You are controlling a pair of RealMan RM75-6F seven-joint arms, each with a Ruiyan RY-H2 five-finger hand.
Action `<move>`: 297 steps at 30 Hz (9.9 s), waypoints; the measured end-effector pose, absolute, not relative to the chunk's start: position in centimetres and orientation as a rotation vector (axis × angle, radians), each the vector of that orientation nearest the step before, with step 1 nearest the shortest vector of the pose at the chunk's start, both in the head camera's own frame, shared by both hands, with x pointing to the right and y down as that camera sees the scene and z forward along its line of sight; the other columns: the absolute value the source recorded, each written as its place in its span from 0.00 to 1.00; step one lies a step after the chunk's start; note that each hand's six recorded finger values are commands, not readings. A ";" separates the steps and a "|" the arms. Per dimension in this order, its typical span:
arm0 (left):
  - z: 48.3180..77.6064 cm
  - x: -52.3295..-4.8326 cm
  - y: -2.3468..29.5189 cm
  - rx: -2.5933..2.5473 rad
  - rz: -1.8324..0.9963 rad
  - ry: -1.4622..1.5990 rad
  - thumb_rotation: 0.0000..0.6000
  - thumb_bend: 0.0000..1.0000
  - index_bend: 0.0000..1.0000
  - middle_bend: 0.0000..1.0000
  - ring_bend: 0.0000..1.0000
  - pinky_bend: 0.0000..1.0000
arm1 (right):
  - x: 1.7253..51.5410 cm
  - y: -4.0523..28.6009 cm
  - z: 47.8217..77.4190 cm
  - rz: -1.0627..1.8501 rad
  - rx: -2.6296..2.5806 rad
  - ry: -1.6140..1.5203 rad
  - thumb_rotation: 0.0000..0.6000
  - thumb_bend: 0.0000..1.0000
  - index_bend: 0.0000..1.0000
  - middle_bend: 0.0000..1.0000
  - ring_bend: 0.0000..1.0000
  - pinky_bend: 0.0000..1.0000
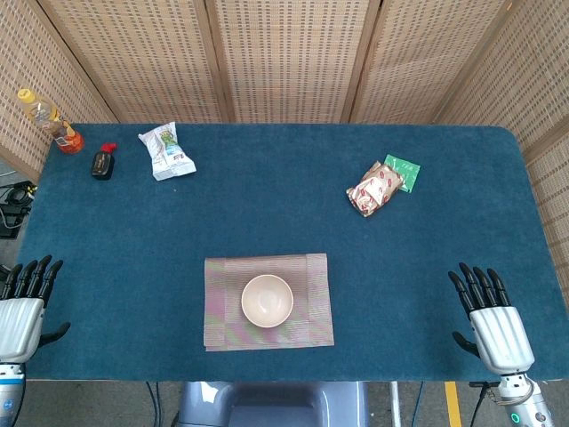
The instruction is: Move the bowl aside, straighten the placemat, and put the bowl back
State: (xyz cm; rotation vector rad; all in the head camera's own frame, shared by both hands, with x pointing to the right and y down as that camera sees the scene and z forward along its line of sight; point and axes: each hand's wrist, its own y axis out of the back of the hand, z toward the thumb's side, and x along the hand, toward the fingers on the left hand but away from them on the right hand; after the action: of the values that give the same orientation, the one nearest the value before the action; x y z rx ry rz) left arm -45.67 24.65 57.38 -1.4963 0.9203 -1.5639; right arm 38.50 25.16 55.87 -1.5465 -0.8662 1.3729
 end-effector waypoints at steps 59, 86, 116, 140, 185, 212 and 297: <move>64.3 -21.6 21.6 -1.772 -0.988 0.467 1.00 0.06 0.36 0.00 0.00 0.00 | 39.9 24.4 54.7 1.380 -1.578 -0.952 1.00 0.01 0.00 0.00 0.00 0.00; 69.0 -13.0 23.2 -1.796 -0.960 0.376 1.00 0.44 0.70 0.00 0.00 0.00 | 40.6 24.0 54.0 1.369 -1.610 -1.001 1.00 0.01 0.00 0.00 0.00 0.00; 66.4 -36.3 15.9 -1.564 -1.258 0.619 1.00 0.45 0.68 0.00 0.00 0.00 | 39.7 24.6 54.1 1.356 -1.598 -0.964 1.00 0.01 0.00 0.00 0.00 0.00; 72.2 -43.8 18.7 -1.588 -1.543 0.517 1.00 0.16 0.29 0.00 0.00 0.00 | 39.5 24.7 54.3 1.364 -1.595 -0.955 1.00 0.01 0.00 0.00 0.00 0.00; 66.0 -23.2 28.5 -1.856 -1.035 0.358 1.00 0.30 0.42 0.00 0.00 0.00 | 39.9 24.5 53.7 1.348 -1.605 -0.984 1.00 0.02 0.00 0.00 0.00 0.00; 68.2 -23.4 29.7 -1.859 -1.051 0.294 1.00 0.34 0.48 0.00 0.00 0.00 | 39.7 24.6 53.5 1.339 -1.603 -0.980 1.00 0.02 0.00 0.00 0.00 0.00; 69.3 -23.2 29.5 -1.875 -1.054 0.321 1.00 0.42 0.51 0.00 0.00 0.00 | 39.6 24.7 53.6 1.350 -1.616 -0.979 1.00 0.02 0.00 0.00 0.00 0.00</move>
State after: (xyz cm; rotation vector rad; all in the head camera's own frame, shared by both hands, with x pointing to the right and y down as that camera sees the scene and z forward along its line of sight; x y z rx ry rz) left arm -23.25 29.51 69.33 -1.8753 0.3212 -1.0535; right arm 39.64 24.68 53.62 -1.6157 -0.9795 1.3501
